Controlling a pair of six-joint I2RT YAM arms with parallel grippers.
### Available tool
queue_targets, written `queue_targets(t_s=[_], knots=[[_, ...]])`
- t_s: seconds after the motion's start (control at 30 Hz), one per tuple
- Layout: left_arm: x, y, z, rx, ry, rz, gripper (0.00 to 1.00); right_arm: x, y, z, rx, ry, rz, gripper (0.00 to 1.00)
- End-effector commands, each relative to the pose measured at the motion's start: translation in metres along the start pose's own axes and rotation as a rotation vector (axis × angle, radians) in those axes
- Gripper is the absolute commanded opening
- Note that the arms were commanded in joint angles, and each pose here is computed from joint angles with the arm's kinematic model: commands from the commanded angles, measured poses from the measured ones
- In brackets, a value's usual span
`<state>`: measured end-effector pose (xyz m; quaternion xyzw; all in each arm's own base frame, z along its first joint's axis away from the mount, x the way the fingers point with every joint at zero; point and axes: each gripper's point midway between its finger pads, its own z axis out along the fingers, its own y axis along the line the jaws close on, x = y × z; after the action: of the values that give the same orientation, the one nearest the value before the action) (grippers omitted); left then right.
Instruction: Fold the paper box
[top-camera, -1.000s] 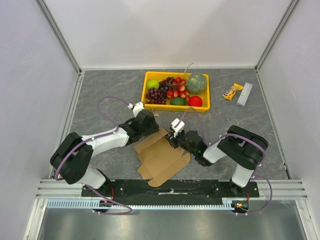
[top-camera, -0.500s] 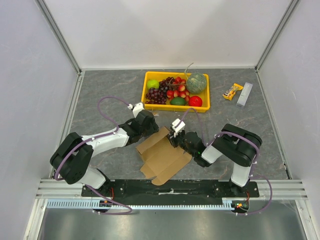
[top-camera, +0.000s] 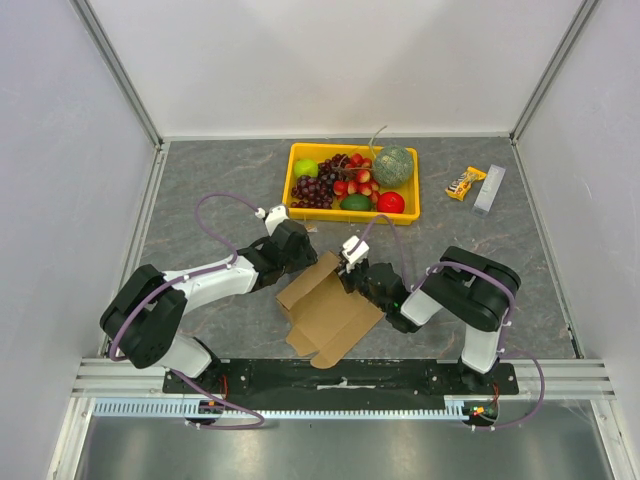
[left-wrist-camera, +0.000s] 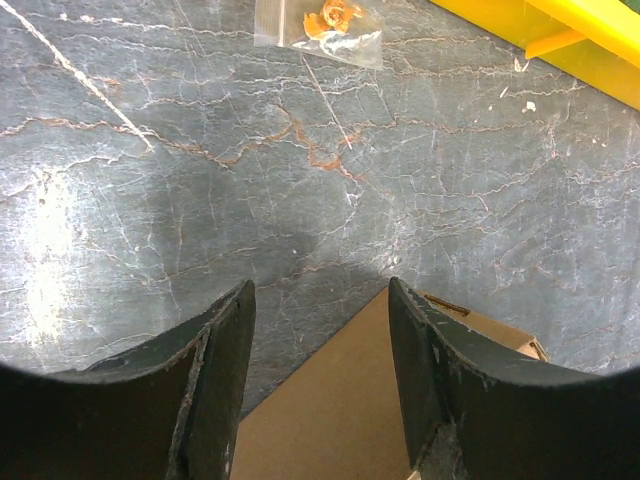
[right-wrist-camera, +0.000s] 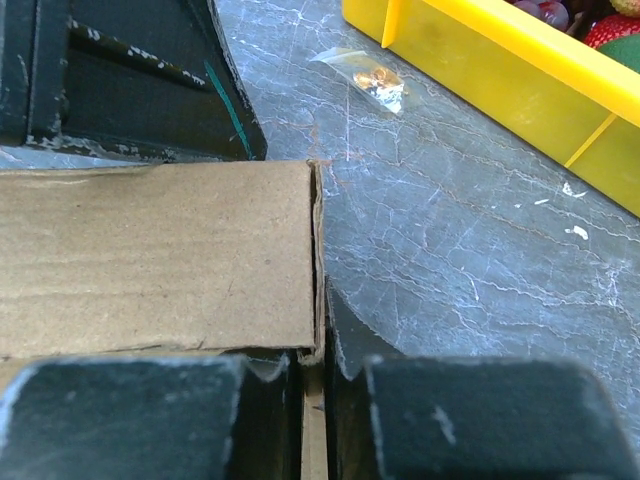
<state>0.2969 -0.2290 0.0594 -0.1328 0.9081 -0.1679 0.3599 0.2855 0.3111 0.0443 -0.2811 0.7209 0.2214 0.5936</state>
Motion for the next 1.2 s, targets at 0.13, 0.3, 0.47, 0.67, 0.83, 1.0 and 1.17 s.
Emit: queue_targets(t_s=[0.13,0.3,0.47,0.67,0.83,1.0,1.17], knots=[[-0.002,-0.008,-0.002,0.033,-0.009,-0.011,0.62,-0.029,0.001,0.011,0.011,-0.100,0.003,0.24],[-0.002,-0.007,-0.002,0.030,-0.013,-0.011,0.62,-0.031,0.001,0.006,0.004,-0.103,-0.004,0.42],[-0.006,-0.004,-0.003,0.019,-0.026,-0.015,0.62,-0.032,0.003,-0.006,-0.020,-0.087,-0.014,0.48],[-0.017,0.000,-0.007,0.003,-0.055,-0.026,0.63,-0.035,0.001,-0.033,-0.025,-0.077,0.006,0.55],[-0.029,0.009,-0.015,-0.021,-0.088,-0.034,0.66,-0.042,0.009,-0.052,-0.077,-0.048,0.046,0.59],[-0.039,0.025,-0.032,-0.067,-0.119,-0.049,0.75,-0.062,0.005,-0.080,-0.048,-0.020,0.173,0.58],[-0.052,0.031,-0.059,-0.055,-0.167,-0.053,0.80,-0.081,-0.020,-0.113,0.141,0.078,0.373,0.62]])
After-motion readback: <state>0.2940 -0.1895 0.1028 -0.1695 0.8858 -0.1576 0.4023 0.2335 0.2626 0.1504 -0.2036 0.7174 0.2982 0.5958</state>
